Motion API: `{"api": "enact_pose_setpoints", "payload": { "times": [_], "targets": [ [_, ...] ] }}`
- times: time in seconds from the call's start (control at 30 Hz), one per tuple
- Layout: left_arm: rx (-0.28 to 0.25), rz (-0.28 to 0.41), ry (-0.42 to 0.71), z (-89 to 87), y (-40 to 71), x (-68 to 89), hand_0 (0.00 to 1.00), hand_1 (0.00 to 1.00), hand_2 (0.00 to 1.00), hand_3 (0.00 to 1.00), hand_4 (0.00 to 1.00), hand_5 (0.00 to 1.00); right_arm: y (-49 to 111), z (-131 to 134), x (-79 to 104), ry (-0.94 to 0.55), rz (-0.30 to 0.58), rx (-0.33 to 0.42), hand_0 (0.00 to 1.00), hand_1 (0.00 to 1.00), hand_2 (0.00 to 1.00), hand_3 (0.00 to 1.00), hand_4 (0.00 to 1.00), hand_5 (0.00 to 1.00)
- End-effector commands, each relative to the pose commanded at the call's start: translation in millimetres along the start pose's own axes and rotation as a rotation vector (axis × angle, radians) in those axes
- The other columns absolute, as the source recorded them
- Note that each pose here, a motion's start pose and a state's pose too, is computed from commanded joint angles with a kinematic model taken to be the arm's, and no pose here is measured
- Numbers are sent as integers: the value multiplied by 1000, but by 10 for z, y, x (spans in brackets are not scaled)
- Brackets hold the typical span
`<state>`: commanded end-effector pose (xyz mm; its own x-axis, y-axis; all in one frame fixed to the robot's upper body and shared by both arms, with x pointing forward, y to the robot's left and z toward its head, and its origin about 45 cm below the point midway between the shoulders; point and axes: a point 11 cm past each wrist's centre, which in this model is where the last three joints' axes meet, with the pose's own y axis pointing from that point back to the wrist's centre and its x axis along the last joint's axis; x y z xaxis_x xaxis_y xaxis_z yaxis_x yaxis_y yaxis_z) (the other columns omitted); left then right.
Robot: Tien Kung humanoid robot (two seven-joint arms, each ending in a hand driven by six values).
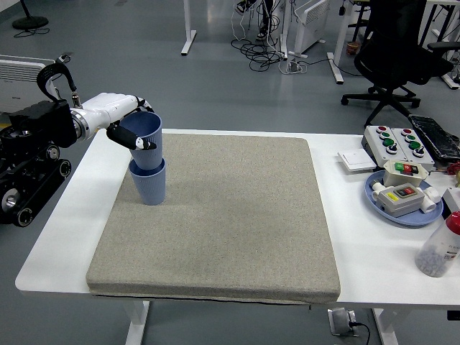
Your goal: Push cup pick cup insert cup
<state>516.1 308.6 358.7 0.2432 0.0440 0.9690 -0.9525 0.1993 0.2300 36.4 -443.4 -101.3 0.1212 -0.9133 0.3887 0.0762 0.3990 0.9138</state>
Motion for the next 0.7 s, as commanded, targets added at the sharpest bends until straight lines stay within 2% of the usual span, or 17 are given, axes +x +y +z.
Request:
{"api": "enact_pose_setpoints", "payload": {
  "times": [0.47, 0.5, 0.67, 0.7],
  "targets": [
    [8, -19, 22, -54, -40, -113, 394, 466, 444, 489, 525, 134, 5, -26, 4, 2, 0, 4, 709, 607, 694, 623, 203, 546],
    [7, -17, 23, -54, -44, -120, 387, 497, 482, 507, 561, 170, 5, -25, 4, 2, 0, 4, 709, 606, 694, 623, 203, 545],
    [13, -16, 26, -81, -62, -159, 387, 497, 482, 507, 561, 170, 5, -30, 4, 2, 0, 5, 709, 606, 694, 623, 203, 545],
    [14, -17, 24, -86, -62, -164, 494, 671, 756, 780, 796, 367, 6, -32, 4, 2, 0, 5, 709, 606, 693, 623, 203, 540]
  ]
}}
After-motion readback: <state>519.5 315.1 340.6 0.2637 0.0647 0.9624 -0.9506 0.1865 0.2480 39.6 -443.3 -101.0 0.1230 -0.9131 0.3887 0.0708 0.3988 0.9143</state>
